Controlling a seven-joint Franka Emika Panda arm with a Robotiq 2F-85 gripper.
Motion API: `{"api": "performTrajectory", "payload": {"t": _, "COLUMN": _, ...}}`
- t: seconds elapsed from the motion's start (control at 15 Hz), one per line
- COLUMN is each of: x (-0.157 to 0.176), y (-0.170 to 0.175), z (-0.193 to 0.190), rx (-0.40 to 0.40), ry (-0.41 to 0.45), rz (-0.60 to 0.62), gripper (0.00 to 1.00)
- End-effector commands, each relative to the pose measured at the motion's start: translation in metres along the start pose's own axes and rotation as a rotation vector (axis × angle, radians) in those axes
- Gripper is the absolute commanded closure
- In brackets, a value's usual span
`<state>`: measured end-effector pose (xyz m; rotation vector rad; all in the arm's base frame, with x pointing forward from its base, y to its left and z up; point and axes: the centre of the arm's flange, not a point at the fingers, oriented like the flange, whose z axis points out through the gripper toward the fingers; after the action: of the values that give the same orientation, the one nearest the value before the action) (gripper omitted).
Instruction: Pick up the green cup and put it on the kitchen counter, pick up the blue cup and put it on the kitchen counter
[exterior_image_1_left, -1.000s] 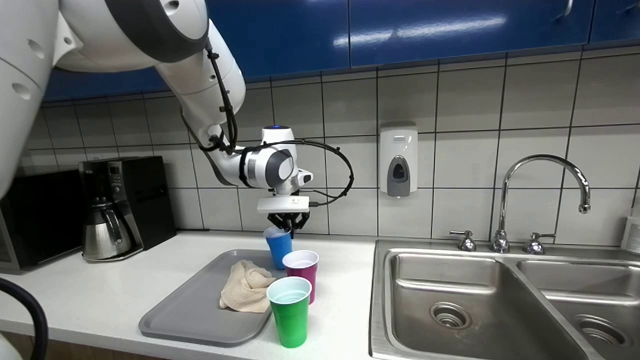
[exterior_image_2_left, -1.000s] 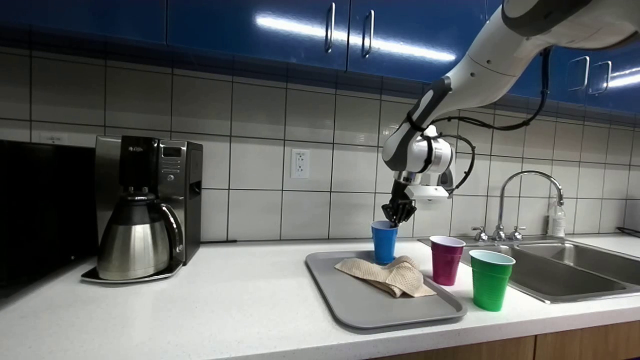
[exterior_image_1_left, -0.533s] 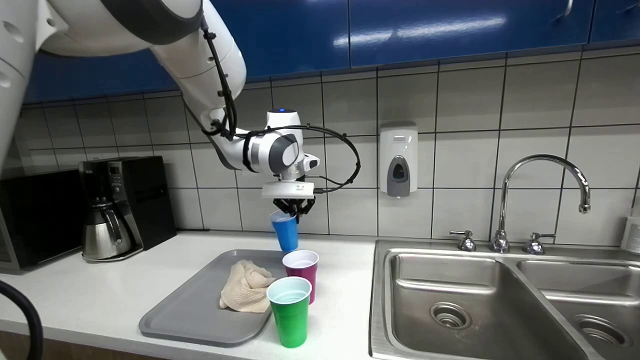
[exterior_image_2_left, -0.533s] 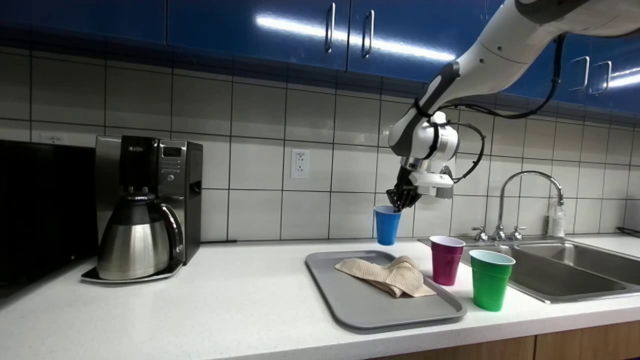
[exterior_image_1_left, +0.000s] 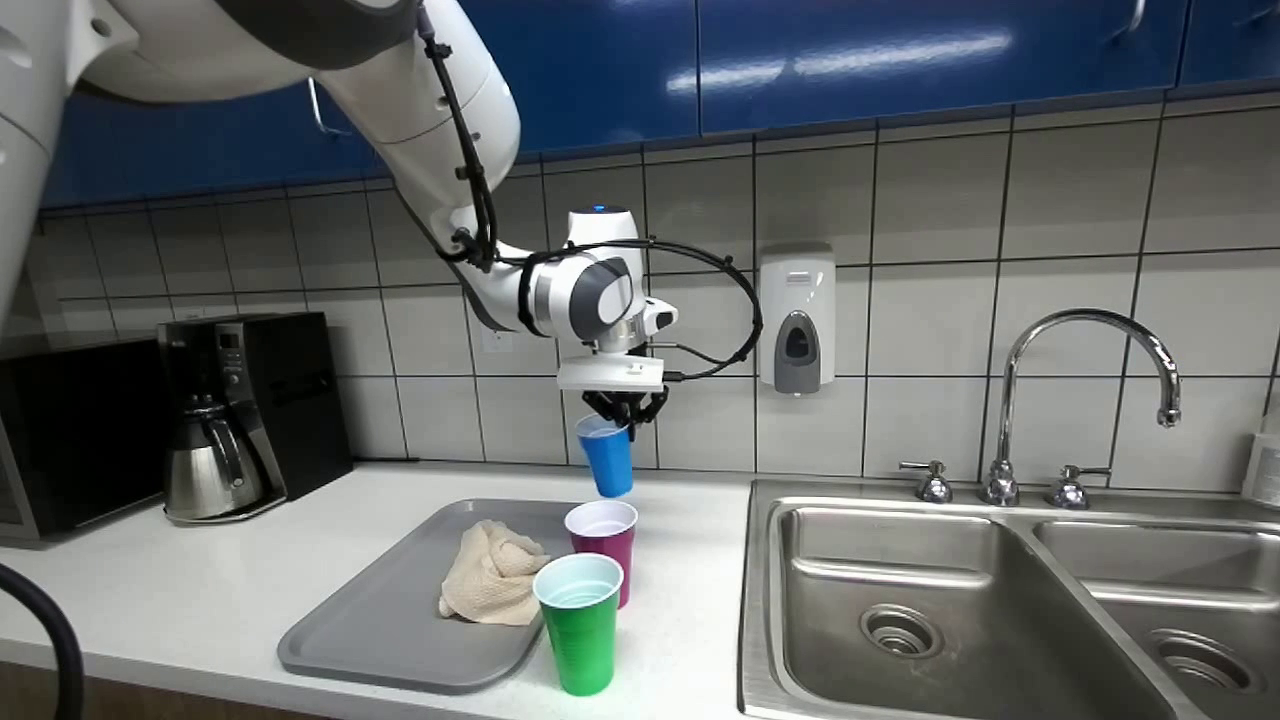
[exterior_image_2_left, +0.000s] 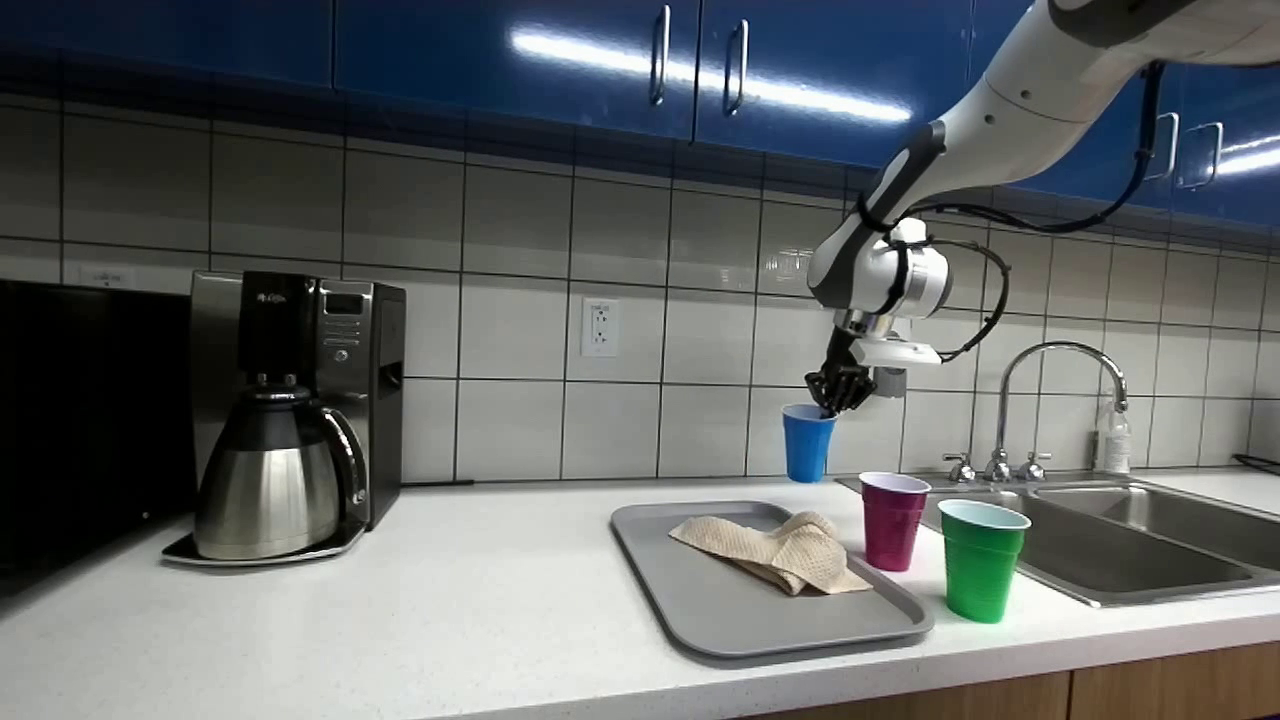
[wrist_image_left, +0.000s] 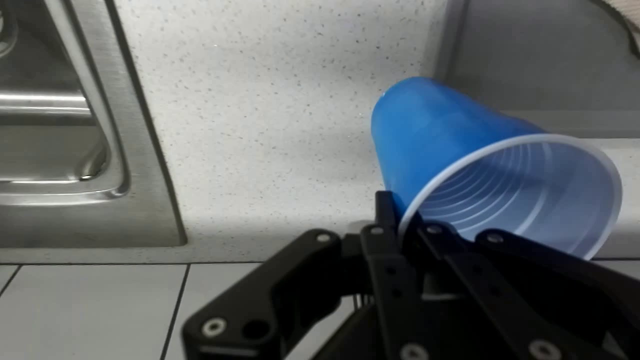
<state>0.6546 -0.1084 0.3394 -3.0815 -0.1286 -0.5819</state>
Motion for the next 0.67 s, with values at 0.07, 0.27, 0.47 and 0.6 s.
{"api": "performTrajectory", "payload": {"t": 0.07, "x": -0.008, "y": 0.033, "z": -0.01, "rx": -0.008, "ry": 0.003, "rz": 0.045, "gripper": 0.99}}
{"api": "performTrajectory", "payload": {"t": 0.27, "x": -0.014, "y": 0.053, "z": -0.006, "rx": -0.019, "ry": -0.004, "rz": 0.071, "gripper": 0.99}}
{"api": "performTrajectory", "payload": {"t": 0.47, "x": -0.02, "y": 0.068, "z": 0.001, "rx": -0.027, "ry": -0.015, "rz": 0.092, "gripper": 0.99}}
{"api": "performTrajectory", "payload": {"t": 0.6, "x": -0.024, "y": 0.077, "z": 0.008, "rx": -0.029, "ry": -0.026, "rz": 0.103, "gripper": 0.99}}
